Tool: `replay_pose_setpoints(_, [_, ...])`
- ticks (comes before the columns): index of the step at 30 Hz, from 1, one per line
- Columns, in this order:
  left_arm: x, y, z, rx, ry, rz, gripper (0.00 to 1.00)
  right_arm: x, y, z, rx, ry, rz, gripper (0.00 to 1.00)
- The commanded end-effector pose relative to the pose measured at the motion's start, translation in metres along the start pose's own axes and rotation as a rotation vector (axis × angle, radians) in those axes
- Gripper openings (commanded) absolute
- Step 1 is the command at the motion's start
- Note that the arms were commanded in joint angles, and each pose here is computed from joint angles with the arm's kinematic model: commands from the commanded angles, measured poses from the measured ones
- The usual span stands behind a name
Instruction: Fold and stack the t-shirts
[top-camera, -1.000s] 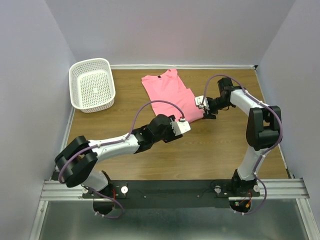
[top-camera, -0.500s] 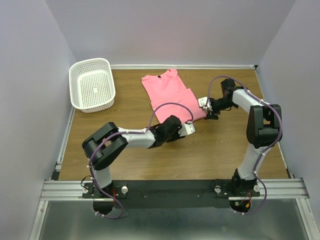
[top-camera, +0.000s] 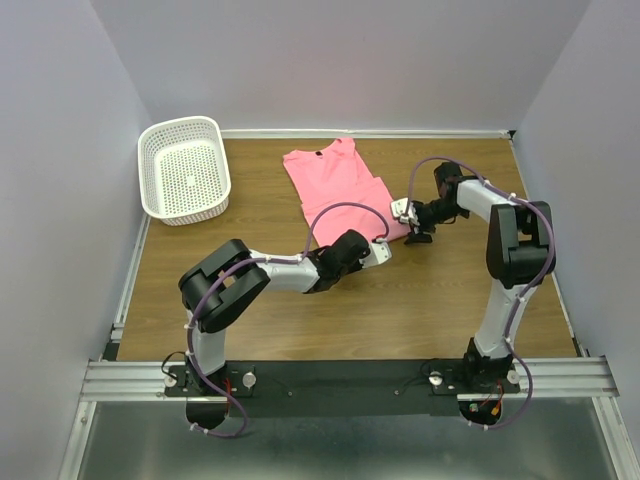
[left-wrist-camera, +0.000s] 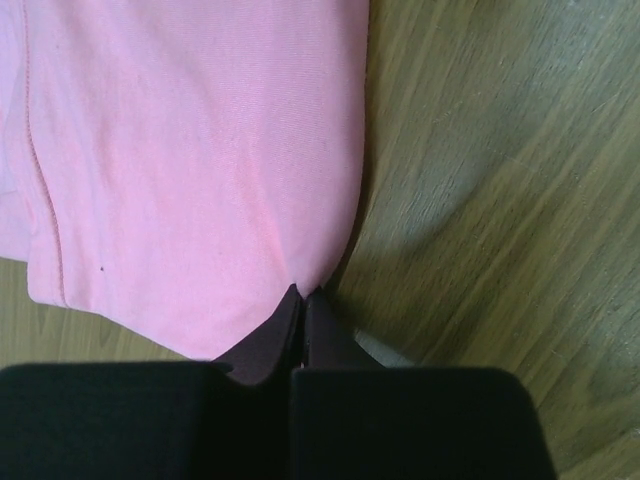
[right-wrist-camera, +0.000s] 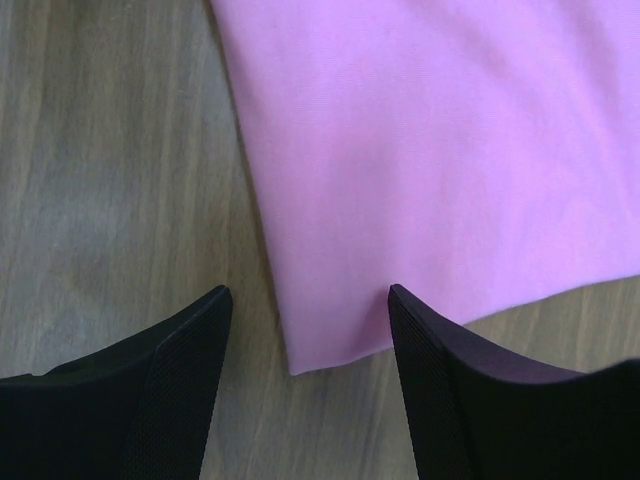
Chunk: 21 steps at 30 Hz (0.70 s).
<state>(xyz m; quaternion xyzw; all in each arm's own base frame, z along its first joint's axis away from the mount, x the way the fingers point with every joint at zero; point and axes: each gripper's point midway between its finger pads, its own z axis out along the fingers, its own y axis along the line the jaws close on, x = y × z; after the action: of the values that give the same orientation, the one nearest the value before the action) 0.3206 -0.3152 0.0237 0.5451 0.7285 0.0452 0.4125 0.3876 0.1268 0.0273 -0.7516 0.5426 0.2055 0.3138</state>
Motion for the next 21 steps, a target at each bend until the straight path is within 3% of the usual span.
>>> replay_pose_setpoints(1, [0.013, -0.010, 0.001, 0.033, 0.035, -0.010, 0.00, 0.011, -0.014, 0.011, 0.033, 0.057, -0.001, 0.70])
replay_pose_setpoints(3, [0.006, -0.012, -0.003, 0.054, 0.006, -0.005, 0.00, 0.014, -0.022, 0.017, 0.054, 0.064, 0.024, 0.66])
replay_pose_setpoints(6, [0.000, -0.013, -0.011, 0.076, -0.019, -0.008, 0.00, 0.014, -0.024, 0.019, 0.049, 0.076, 0.043, 0.34])
replay_pose_setpoints(7, [0.000, -0.018, -0.013, 0.108, -0.019, -0.006, 0.00, 0.014, -0.020, 0.019, 0.044, 0.086, 0.041, 0.19])
replay_pose_setpoints(10, [-0.006, -0.033, -0.024, 0.161, -0.041, -0.018, 0.00, 0.014, 0.012, 0.008, -0.006, 0.134, 0.013, 0.03])
replay_pose_setpoints(13, [-0.018, -0.055, -0.038, 0.221, -0.069, -0.025, 0.00, 0.012, 0.046, -0.010, -0.050, 0.172, -0.005, 0.01])
replay_pose_setpoints(21, [-0.062, -0.131, -0.094, 0.436, -0.137, -0.001, 0.00, -0.009, 0.161, -0.058, -0.236, 0.199, 0.149, 0.01])
